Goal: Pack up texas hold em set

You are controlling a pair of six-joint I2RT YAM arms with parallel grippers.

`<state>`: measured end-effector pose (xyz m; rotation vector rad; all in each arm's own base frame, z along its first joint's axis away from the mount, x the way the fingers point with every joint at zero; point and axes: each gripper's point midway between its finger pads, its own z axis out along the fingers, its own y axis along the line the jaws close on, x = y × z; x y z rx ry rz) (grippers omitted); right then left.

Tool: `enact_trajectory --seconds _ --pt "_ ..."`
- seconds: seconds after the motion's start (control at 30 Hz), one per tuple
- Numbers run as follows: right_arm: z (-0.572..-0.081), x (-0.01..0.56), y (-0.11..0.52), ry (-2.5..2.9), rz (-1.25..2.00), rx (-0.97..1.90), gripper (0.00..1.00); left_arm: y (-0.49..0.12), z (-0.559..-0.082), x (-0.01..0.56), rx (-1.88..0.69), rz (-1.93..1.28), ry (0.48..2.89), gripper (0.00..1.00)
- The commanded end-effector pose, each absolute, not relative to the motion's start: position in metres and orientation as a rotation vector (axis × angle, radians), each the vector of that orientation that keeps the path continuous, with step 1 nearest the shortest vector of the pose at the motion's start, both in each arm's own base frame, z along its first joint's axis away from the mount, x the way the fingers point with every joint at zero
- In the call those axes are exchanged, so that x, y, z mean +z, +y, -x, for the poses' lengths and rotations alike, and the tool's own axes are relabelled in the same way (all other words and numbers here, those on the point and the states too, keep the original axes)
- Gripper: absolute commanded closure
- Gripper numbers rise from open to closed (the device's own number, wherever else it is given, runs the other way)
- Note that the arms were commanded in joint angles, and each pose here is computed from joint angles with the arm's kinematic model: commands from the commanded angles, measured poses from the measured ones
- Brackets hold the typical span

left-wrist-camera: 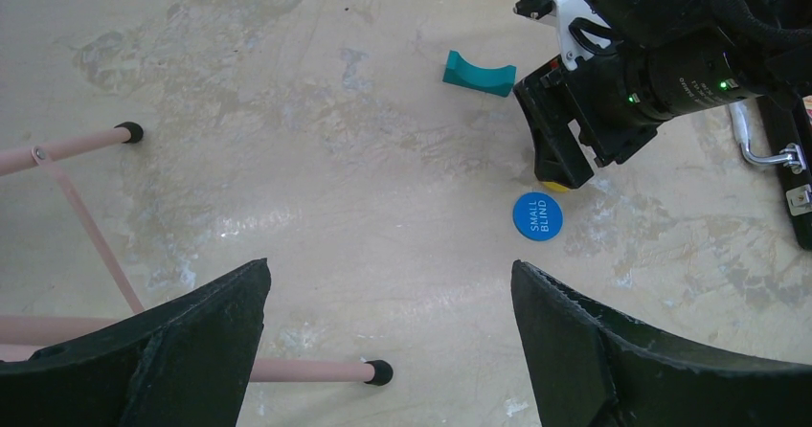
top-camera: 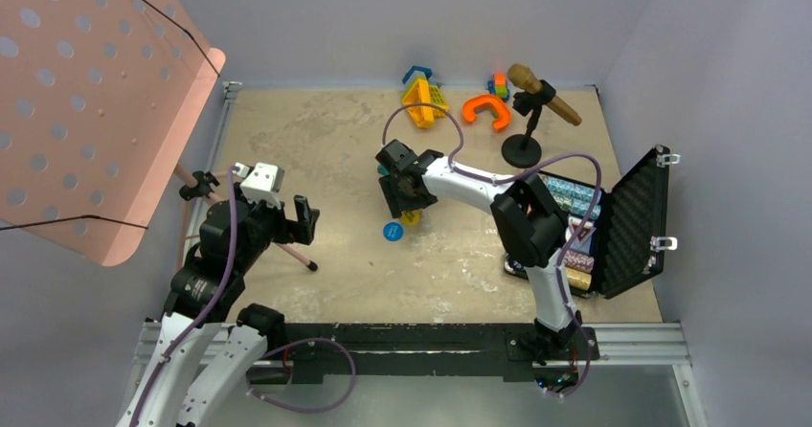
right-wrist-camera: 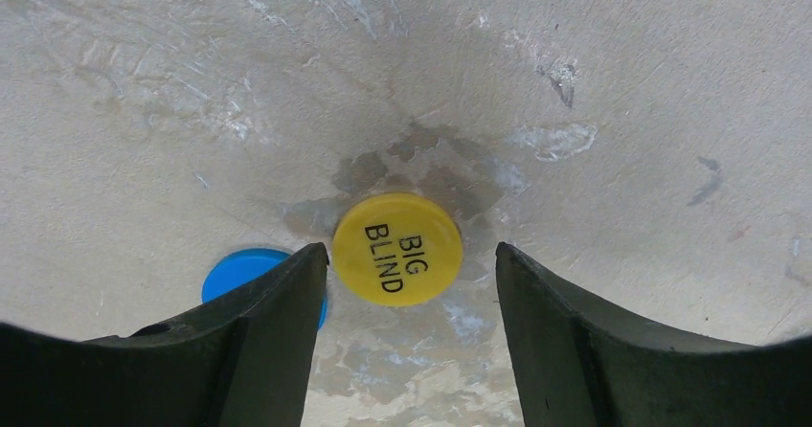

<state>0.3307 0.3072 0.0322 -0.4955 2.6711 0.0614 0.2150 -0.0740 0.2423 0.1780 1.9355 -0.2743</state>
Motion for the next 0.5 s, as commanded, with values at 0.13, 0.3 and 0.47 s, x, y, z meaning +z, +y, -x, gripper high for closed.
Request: enact_trajectory --seconds 0.13,0.3,0.47 --pt "-0.3347 0.0430 0.3168 2.648 0.469 0.072 0.33 -0.0741 -0.2179 0.2503 -0.274 -0.176 1.904 0.01" --pt "-0.3317 0.0384 0.3177 2.657 0.482 0.056 0.33 -0.0743 -0.2180 0.2501 -0.274 -0.176 1.906 0.01" --pt "-0.3298 0.0370 0.3176 2.663 0.487 0.056 0.34 -0.0741 -0.2179 0.2498 -0.273 -0.176 1.907 0.01"
